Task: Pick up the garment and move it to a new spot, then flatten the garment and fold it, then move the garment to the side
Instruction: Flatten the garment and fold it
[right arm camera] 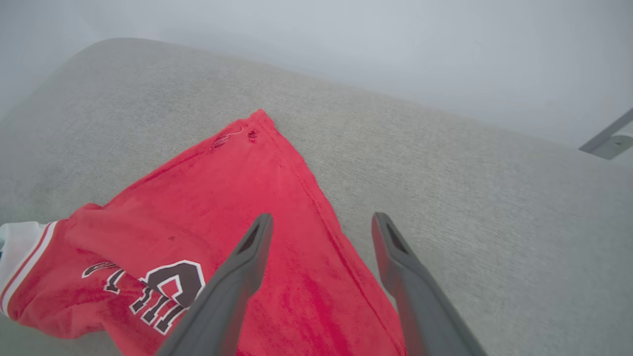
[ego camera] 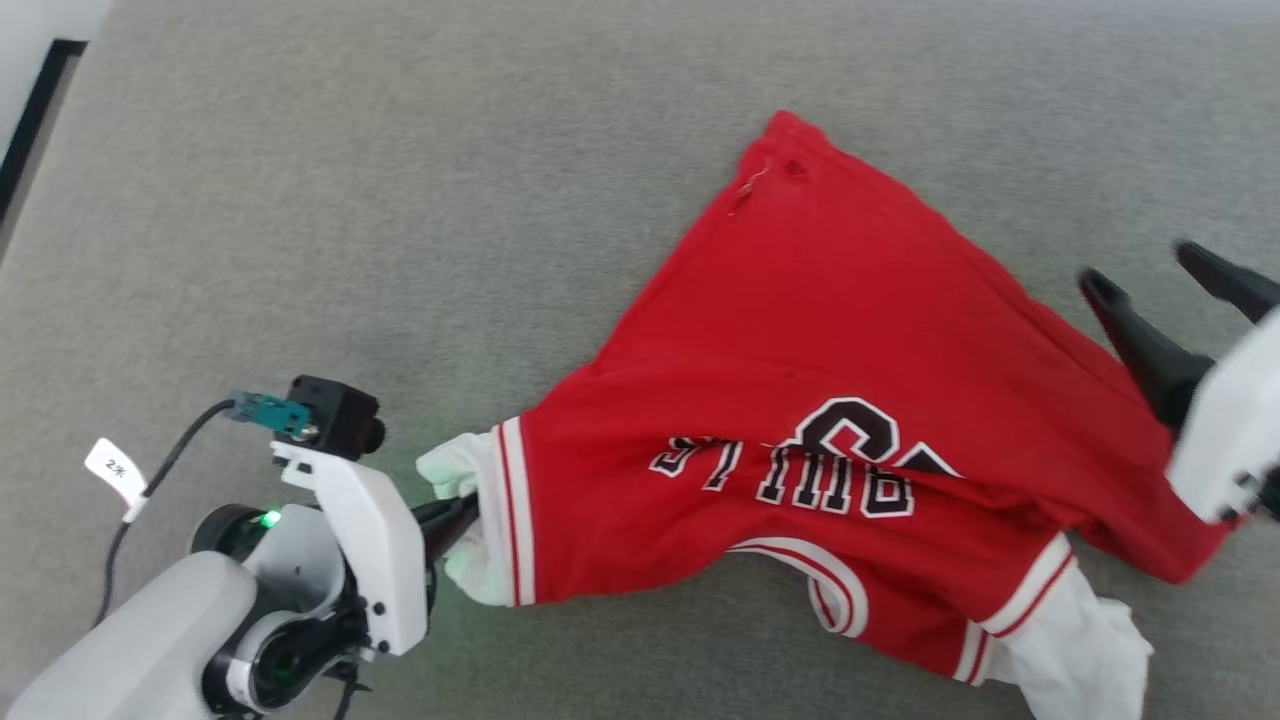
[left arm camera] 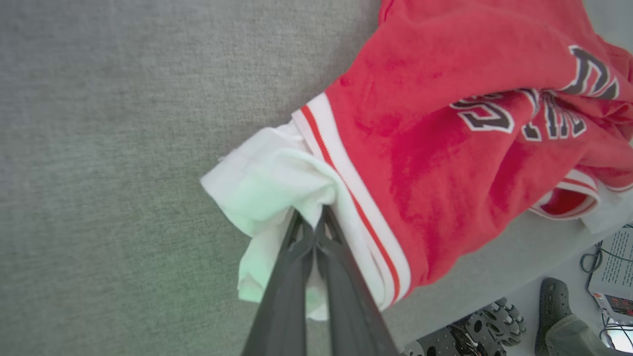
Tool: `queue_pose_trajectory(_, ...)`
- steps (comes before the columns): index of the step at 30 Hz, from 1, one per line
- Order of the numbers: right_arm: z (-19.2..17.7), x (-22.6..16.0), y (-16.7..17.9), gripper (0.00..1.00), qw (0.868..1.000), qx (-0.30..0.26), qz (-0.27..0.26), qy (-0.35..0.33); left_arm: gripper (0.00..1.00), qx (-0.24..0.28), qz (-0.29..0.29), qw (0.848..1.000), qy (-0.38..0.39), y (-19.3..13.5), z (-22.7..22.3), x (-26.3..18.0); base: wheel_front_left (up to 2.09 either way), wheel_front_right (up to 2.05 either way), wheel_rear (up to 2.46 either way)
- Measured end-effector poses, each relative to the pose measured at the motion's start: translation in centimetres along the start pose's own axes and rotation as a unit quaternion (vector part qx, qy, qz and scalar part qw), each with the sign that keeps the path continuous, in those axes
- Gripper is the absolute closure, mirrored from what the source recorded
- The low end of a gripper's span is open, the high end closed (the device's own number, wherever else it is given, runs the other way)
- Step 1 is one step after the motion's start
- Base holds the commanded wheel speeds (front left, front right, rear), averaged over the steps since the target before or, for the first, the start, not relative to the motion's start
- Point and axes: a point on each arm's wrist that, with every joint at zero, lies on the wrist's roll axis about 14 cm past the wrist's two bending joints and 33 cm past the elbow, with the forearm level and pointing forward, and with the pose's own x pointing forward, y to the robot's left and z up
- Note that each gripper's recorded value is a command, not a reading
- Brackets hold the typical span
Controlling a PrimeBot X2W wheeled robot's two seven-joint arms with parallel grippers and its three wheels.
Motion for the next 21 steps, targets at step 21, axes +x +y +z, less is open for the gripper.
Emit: queue_pose_trajectory(21, -1.6, 19.6, 5.9, 0.00, 0.983, -0.069, 0.106, 0.135, 1.00, -0.009, 0.004, 1.000, -0.011, 0.5, -0.7, -0.6, 0.00, 0.00, 0.00)
